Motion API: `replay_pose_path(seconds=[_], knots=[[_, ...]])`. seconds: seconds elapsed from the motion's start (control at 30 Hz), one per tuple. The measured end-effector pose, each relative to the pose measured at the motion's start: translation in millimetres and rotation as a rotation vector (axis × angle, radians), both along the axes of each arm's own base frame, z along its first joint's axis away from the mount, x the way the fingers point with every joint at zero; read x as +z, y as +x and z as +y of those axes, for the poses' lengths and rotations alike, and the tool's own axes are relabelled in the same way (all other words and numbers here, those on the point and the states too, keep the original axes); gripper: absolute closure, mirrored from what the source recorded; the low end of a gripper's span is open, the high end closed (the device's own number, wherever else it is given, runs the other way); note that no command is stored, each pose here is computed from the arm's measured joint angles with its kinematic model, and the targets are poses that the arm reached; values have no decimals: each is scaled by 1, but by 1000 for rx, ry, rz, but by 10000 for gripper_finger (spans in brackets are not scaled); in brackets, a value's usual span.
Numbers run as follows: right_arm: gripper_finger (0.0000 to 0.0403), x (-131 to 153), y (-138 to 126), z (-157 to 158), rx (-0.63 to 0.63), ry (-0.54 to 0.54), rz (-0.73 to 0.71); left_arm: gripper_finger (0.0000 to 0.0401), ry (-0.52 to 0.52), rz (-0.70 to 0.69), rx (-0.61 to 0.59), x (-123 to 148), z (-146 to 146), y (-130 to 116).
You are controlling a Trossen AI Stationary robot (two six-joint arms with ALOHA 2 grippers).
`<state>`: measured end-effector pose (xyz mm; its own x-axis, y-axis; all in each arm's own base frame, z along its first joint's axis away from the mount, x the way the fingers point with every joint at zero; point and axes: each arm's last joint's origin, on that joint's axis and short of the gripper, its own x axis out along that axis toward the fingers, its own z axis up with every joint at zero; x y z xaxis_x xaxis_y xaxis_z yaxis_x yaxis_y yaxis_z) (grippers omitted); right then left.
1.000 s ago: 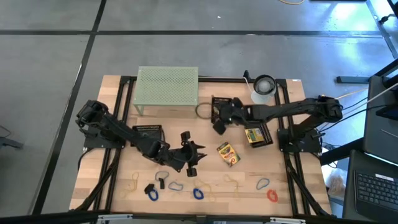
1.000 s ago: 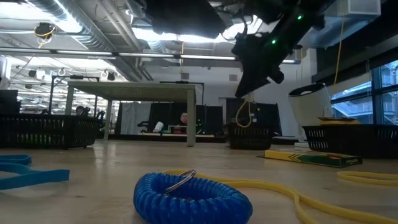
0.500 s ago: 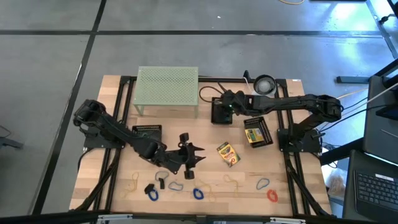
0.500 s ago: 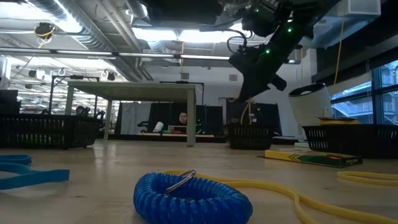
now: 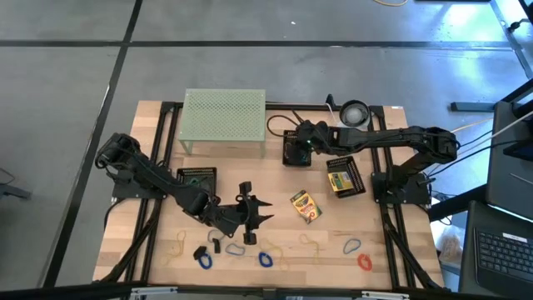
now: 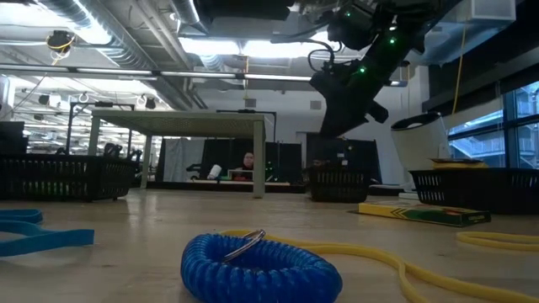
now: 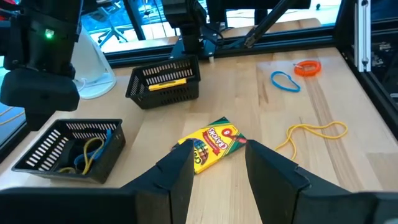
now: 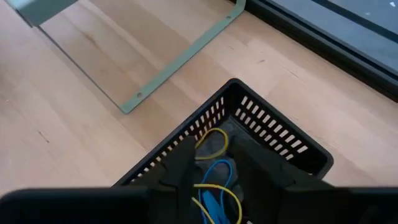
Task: Pick & Place Office Desk Supplies
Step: Put the yellow crayon box into the right black bin
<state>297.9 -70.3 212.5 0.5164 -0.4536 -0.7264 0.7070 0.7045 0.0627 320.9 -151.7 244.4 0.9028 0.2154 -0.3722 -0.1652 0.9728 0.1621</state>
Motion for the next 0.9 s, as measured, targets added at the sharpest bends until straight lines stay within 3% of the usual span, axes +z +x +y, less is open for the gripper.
replay_pose_path(seconds=[0.17,0.33,0.6,0.9], knots=[[244,2,-3,4,84,100,-1,262,0,0,1,0,0,0],[235,14,-16,15,185,231,5,262,0,0,5,0,1,1],[253,26,-35,52,231,271,84,257,-53,-3,98,-6,18,10],[268,20,-41,103,286,259,164,205,-60,50,108,-31,30,27]])
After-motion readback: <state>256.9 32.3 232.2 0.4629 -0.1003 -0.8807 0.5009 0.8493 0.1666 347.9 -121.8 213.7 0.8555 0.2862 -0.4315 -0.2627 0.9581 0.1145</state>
